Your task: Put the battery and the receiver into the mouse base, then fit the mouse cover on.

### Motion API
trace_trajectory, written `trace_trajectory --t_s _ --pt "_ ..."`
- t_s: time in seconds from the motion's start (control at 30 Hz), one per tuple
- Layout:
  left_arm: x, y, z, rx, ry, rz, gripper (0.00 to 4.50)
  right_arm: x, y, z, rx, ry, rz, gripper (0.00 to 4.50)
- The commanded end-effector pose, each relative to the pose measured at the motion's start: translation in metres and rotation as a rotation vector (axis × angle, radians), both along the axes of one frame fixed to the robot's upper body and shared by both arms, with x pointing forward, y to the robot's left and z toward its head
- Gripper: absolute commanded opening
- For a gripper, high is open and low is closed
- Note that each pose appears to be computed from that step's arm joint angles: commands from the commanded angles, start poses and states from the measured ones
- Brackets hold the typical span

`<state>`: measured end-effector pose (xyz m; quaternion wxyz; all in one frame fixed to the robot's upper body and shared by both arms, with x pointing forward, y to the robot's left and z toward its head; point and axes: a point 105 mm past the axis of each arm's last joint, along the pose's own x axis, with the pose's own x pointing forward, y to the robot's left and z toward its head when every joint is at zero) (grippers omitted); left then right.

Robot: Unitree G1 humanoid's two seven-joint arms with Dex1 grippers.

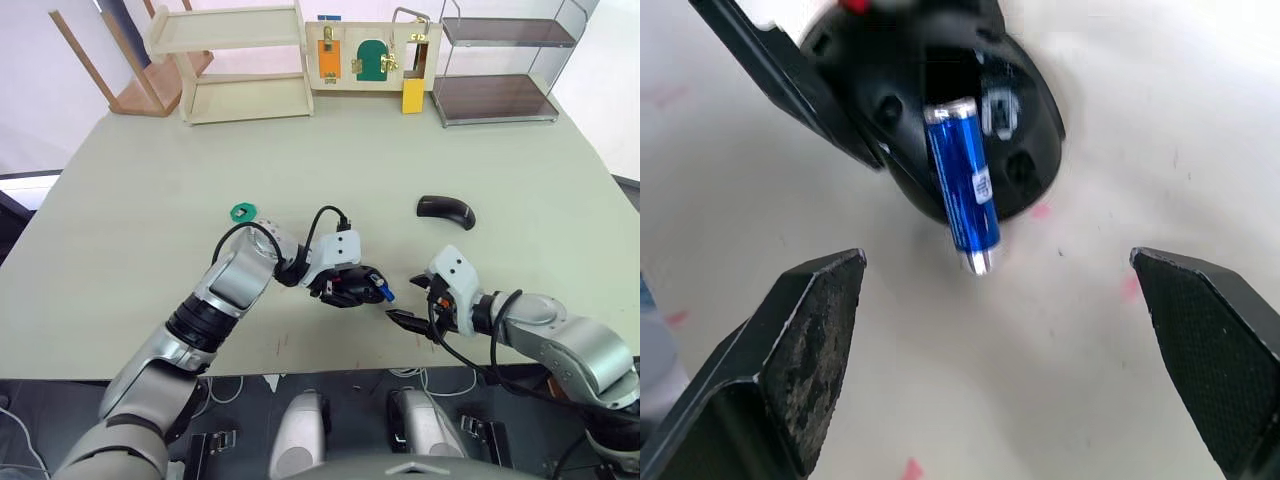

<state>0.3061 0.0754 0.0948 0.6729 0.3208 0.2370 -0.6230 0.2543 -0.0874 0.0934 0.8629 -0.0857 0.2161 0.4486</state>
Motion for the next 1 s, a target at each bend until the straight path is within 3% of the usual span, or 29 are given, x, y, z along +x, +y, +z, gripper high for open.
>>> trace_trajectory --t_s 0.03,0.17,0.53,0.67,0.7,1.0 --pt "-0.013 0.007 -0.03 0.073 0.106 -0.002 2.93 0.0 0.0 0.001 0.029 -0.077 0.028 4.45" --pt "-0.013 0.008 -0.03 0.073 0.106 0.001 2.93 -0.002 -0.003 -0.014 0.048 -0.109 0.034 4.45" --pt "-0.013 0.009 -0.029 0.075 0.104 0.008 2.93 0.005 -0.002 -0.018 0.089 -0.185 0.038 4.45" --pt "-0.013 0.009 -0.029 0.073 0.105 0.008 2.93 0.006 -0.002 -0.019 0.089 -0.196 0.039 3.52" --pt "-0.013 0.009 -0.029 0.073 0.106 0.009 2.93 0.007 -0.002 -0.019 0.089 -0.198 0.037 3.11" --pt "-0.013 0.011 -0.03 0.074 0.108 0.016 2.93 0.014 -0.006 -0.018 0.094 -0.221 -0.016 3.11"
